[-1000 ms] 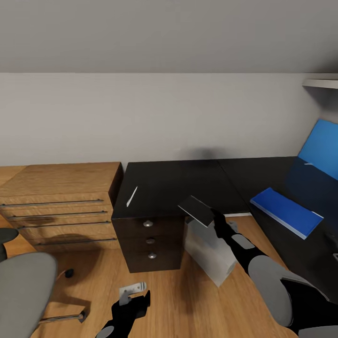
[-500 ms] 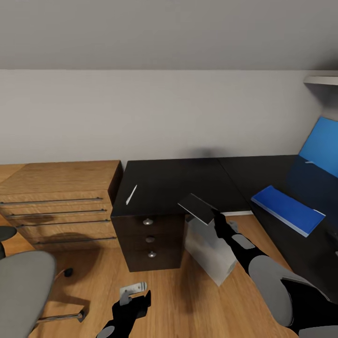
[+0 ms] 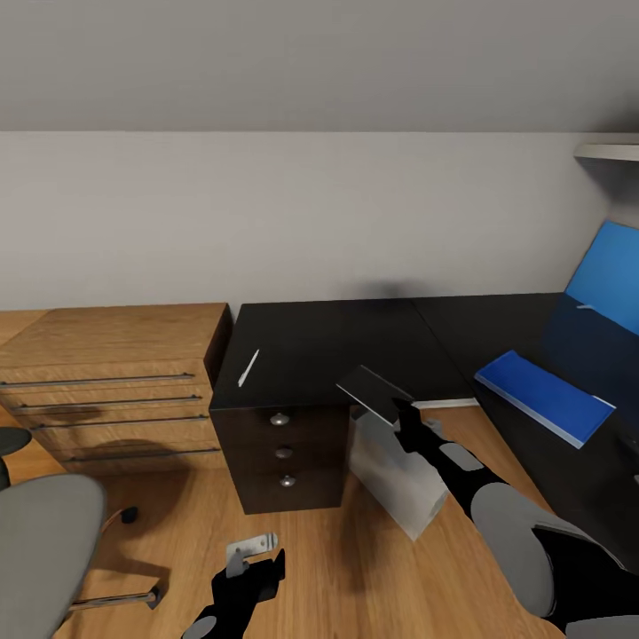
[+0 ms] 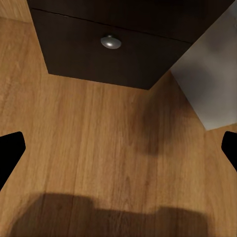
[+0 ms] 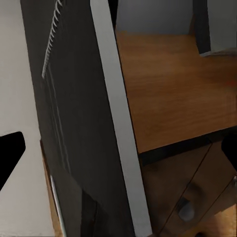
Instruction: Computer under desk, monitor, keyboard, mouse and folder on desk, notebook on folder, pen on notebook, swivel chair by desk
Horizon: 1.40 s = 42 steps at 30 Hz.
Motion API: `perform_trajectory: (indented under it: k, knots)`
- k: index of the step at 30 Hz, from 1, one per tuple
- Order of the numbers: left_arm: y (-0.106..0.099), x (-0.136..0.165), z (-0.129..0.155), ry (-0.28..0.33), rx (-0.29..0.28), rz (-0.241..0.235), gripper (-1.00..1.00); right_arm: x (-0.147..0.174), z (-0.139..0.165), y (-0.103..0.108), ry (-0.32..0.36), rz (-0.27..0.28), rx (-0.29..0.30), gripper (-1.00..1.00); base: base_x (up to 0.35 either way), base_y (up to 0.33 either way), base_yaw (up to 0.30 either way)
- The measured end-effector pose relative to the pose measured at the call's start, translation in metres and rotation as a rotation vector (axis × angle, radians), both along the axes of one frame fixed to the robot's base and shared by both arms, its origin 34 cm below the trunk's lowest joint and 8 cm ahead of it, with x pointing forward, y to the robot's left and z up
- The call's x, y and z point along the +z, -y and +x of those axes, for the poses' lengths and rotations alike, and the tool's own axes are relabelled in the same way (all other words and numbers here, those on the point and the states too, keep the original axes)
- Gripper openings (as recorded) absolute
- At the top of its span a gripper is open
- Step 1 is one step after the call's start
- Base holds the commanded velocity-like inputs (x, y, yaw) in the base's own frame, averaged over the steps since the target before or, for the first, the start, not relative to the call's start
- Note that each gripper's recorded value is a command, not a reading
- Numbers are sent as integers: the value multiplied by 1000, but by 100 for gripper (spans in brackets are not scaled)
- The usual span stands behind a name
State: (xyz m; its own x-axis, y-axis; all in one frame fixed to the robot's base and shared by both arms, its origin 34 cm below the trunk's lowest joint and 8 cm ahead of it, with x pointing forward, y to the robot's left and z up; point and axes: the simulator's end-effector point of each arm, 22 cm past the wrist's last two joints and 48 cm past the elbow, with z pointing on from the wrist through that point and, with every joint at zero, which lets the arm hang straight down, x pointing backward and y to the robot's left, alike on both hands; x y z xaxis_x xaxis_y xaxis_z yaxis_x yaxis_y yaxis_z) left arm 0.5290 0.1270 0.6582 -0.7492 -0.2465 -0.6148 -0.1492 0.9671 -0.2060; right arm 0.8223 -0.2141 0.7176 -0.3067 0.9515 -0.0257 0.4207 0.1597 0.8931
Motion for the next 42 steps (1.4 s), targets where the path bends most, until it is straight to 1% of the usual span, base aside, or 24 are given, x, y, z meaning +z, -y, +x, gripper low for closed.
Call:
perform_trajectory:
  k: [4, 5, 9, 13, 19, 33, 42]
  knots:
    - [0, 0, 0, 0, 0, 0, 100, 0, -2, 0, -7, 18, 18, 100, 0, 0, 0]
    - [0, 0, 0, 0, 0, 0, 100, 0, -3, 2, -10, 24, 22, 100, 0, 0, 0]
    - [0, 0, 0, -1, 0, 0, 100, 0, -3, 4, -12, 29, 23, 100, 0, 0, 0]
    - [0, -2, -1, -4, 0, 1, 100, 0, -3, 6, -12, 28, 22, 100, 0, 0, 0]
    - [1, -12, -2, -6, -1, 0, 100, -10, -3, 8, -13, 27, 21, 100, 0, 0, 0]
    - [-1, -17, -5, -15, -2, 9, 100, -10, -3, 8, -11, 27, 21, 100, 2, 2, 0]
    - [-4, -24, -9, -30, -4, 21, 100, -10, -3, 8, -11, 25, 22, 100, 99, 82, 0]
